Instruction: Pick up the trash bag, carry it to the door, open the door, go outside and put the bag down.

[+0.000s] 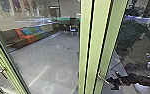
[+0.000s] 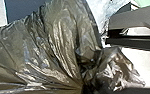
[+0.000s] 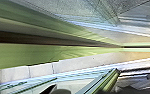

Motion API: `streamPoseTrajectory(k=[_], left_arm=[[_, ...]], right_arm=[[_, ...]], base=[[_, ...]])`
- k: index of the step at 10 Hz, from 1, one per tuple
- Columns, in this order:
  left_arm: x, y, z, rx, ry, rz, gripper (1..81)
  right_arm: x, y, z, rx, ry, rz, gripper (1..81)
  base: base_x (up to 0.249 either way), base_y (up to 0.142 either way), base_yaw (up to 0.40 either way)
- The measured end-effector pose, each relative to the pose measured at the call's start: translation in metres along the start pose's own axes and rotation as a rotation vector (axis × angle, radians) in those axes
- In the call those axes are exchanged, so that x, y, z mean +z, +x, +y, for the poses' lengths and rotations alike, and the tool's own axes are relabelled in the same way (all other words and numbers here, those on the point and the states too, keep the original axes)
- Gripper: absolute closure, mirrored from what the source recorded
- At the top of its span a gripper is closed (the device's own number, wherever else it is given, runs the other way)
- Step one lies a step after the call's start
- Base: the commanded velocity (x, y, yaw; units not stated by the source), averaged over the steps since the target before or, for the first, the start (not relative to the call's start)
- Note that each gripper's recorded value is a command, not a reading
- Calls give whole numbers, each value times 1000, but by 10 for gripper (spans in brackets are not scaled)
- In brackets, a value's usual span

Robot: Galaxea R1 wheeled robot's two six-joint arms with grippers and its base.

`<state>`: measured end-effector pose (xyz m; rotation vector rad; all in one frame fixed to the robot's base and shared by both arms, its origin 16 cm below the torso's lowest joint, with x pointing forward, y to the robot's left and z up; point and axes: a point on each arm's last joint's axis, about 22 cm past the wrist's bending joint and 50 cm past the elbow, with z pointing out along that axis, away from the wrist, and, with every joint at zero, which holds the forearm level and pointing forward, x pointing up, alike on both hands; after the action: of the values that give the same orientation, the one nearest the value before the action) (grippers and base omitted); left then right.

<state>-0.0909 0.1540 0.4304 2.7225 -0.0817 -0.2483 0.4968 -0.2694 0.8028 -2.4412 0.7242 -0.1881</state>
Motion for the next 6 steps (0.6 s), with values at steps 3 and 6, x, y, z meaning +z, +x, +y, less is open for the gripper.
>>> streamPoseTrajectory(k=[3, 6], left_arm=[[0, 2, 1, 2, -2, 4, 811], [0, 6, 1, 6, -1, 16, 811]], right_arm=[[-37, -1, -4, -6, 17, 0, 10], [-89, -2, -3, -25, -28, -2, 10]], base=[[0, 0, 0], [0, 0, 0]])
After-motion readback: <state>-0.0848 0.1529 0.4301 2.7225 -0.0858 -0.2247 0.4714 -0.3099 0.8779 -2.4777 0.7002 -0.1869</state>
